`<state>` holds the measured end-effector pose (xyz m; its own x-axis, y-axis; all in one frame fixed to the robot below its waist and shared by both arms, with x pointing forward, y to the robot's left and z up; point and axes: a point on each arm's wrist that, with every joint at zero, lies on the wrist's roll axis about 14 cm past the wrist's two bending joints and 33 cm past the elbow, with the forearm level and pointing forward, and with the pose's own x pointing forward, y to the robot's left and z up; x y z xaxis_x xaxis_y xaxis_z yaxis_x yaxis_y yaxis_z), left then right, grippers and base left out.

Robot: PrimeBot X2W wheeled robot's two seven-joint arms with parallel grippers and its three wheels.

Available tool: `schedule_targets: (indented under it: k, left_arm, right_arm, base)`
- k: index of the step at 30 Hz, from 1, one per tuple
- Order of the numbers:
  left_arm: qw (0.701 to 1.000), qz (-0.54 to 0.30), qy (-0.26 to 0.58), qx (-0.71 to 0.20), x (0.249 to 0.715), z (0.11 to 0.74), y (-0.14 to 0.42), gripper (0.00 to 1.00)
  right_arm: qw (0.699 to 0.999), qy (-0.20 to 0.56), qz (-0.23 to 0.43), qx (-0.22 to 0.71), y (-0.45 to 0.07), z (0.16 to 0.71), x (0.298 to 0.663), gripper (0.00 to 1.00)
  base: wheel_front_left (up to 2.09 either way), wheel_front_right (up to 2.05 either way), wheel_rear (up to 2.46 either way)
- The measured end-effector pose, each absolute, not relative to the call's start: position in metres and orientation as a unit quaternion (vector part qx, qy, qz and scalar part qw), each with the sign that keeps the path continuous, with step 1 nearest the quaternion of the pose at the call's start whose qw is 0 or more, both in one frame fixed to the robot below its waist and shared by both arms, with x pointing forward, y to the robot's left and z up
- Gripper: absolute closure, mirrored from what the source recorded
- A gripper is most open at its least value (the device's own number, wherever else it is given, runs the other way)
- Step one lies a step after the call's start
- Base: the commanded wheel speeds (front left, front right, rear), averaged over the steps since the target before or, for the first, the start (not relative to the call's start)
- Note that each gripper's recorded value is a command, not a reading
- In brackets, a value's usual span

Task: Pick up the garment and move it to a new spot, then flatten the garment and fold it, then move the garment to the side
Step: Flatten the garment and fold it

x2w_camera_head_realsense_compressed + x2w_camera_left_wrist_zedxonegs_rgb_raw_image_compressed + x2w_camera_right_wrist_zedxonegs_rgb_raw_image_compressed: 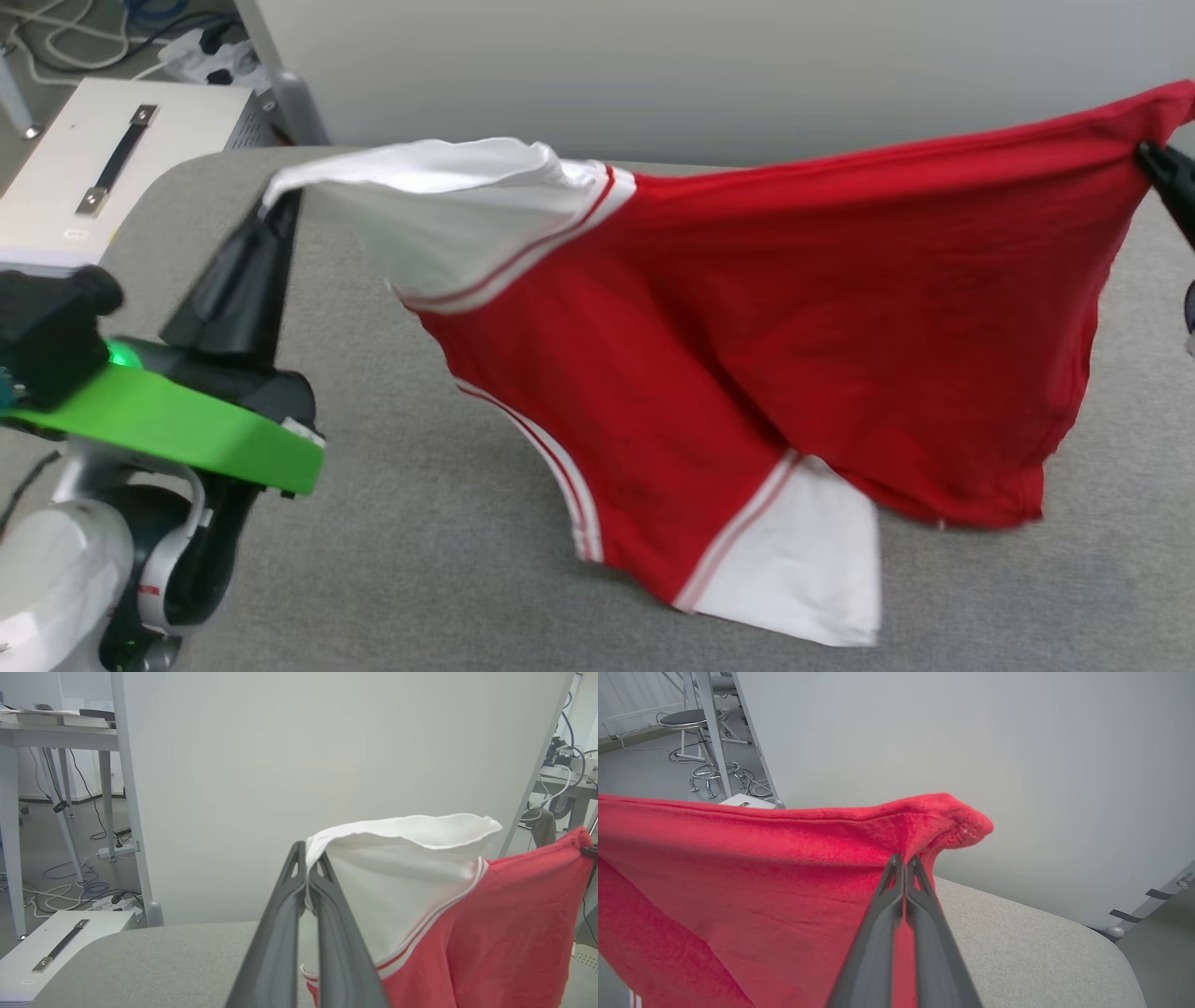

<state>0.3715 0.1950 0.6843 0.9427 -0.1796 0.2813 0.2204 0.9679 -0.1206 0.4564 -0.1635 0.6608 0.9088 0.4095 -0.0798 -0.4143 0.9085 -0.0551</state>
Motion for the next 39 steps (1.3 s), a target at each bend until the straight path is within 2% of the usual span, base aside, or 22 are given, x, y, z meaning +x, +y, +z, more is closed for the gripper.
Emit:
schedule_targets:
  k: [12,20,29,39]
  left_arm:
    - [0.931,-0.126,-0.339,-0.055,0.348,0.796,0.185,1.0]
    - [0.909,-0.132,-0.392,-0.044,0.346,0.826,0.185,1.0]
    - [0.915,-0.146,-0.377,-0.005,0.384,0.83,0.183,1.0]
    - [0.925,-0.17,-0.334,0.057,0.458,0.817,0.178,1.0]
  right_arm:
    - [0.982,-0.07,0.175,-0.035,-0.19,0.721,0.416,1.0]
    - [0.98,-0.115,0.157,-0.039,-0.199,0.738,0.416,1.0]
    - [0.978,-0.14,0.137,-0.067,-0.208,0.742,0.446,1.0]
    - [0.976,-0.145,0.118,-0.114,-0.213,0.729,0.516,1.0]
  base:
    - [0.0,0.0,0.0]
    - [0.0,0.0,0.0]
    - [0.0,0.0,0.0]
    - [0.0,0.0,0.0]
